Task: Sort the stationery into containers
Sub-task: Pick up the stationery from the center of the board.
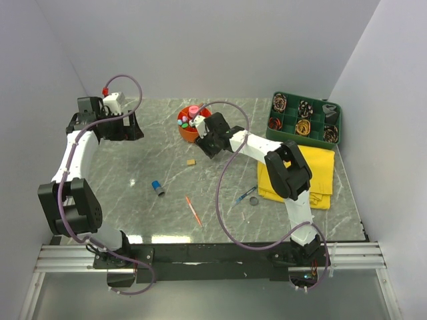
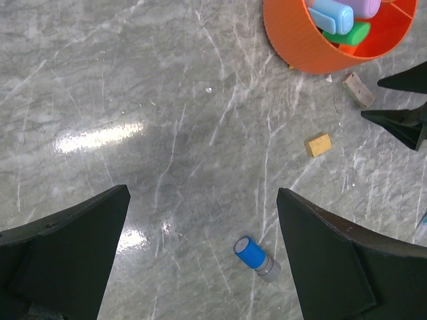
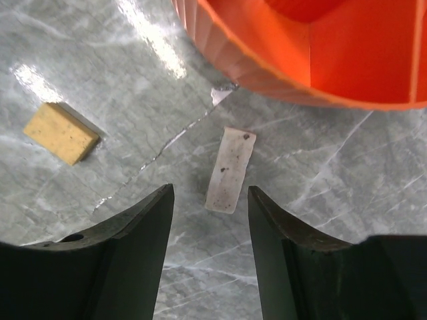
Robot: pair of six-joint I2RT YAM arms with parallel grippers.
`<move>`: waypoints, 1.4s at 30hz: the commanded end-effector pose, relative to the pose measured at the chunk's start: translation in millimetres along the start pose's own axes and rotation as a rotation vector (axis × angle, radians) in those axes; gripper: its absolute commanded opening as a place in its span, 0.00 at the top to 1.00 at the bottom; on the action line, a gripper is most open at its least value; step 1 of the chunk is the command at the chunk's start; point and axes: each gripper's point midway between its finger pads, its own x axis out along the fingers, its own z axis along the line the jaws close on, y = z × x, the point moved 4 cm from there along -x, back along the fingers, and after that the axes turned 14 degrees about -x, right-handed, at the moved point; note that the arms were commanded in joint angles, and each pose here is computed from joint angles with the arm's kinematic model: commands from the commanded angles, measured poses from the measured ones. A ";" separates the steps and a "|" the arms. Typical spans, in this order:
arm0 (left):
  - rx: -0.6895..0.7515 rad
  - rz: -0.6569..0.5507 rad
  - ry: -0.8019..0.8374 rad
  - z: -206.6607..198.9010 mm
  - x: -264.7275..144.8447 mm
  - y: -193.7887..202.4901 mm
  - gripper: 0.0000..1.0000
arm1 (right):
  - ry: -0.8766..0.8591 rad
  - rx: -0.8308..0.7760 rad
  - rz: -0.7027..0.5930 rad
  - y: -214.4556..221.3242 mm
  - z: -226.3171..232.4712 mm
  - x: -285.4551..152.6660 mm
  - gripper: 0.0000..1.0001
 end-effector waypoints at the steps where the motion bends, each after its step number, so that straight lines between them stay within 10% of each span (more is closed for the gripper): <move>1: 0.020 -0.070 0.035 -8.7 -3.7 -26.8 0.00 | 0.028 0.012 0.017 1.6 -5.8 -3.4 0.44; 14: 0.023 -0.076 0.031 -8.8 -2.7 -32.2 0.01 | 0.031 0.047 0.082 17.2 -2.4 10.6 0.55; 26: 0.025 -0.086 0.047 -12.0 -4.6 -32.4 0.01 | 0.007 0.044 0.084 16.0 3.2 -24.5 0.87; 42: 0.028 -0.111 0.093 -21.0 -10.8 -33.0 0.00 | 0.072 0.061 -0.099 -40.7 -30.9 -112.0 0.91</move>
